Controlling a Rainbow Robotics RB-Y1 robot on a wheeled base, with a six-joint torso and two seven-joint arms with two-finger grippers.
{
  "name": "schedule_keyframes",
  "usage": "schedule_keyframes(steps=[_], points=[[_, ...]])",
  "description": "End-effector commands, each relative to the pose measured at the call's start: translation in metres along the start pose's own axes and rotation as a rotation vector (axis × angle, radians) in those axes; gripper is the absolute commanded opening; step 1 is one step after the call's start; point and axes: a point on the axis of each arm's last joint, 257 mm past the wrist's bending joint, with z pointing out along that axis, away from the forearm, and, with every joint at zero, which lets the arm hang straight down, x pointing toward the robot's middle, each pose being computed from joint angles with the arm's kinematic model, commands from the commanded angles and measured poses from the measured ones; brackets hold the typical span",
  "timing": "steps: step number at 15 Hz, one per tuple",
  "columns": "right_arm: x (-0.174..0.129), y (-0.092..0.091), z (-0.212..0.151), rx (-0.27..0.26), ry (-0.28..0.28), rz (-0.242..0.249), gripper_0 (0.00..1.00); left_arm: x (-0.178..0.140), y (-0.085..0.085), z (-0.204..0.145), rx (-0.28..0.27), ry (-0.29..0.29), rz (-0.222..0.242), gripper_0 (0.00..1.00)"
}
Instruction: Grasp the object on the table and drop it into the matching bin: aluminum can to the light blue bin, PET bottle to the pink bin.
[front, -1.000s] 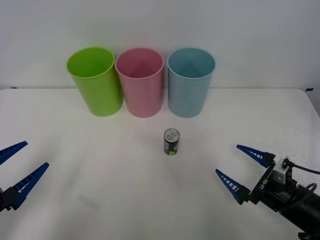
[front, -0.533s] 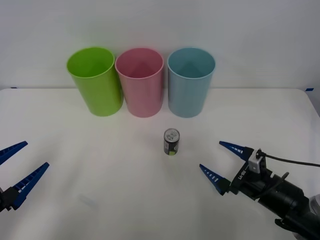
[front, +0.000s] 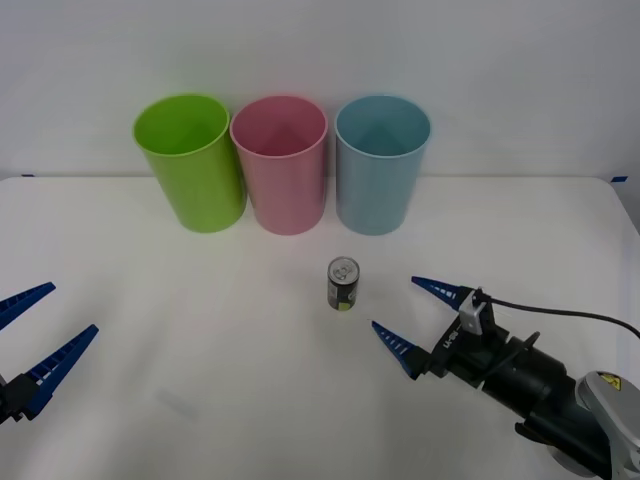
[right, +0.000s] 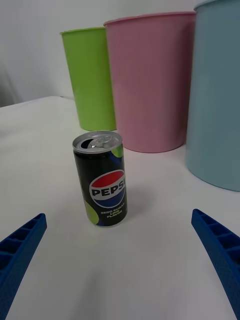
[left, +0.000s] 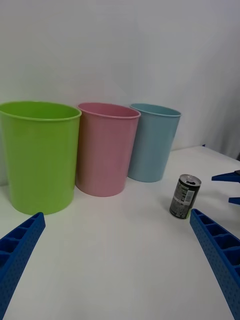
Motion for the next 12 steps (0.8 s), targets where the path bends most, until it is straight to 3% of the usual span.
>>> schedule_keyframes(steps=[1, 7, 12], points=[[-0.001, 0.006, 0.018, 0.003, 0.003, -0.005, 1.0, 0.0, 0.0, 0.0, 0.0, 0.0, 0.0, 1.0], [0.003, 0.016, 0.05, -0.007, 0.025, -0.012, 1.0, 0.0, 0.0, 0.0, 0.0, 0.0, 0.0, 1.0], [0.008, 0.015, 0.077, -0.014, 0.042, -0.013, 1.0, 0.0, 0.0, 0.0, 0.0, 0.0, 0.0, 1.0]])
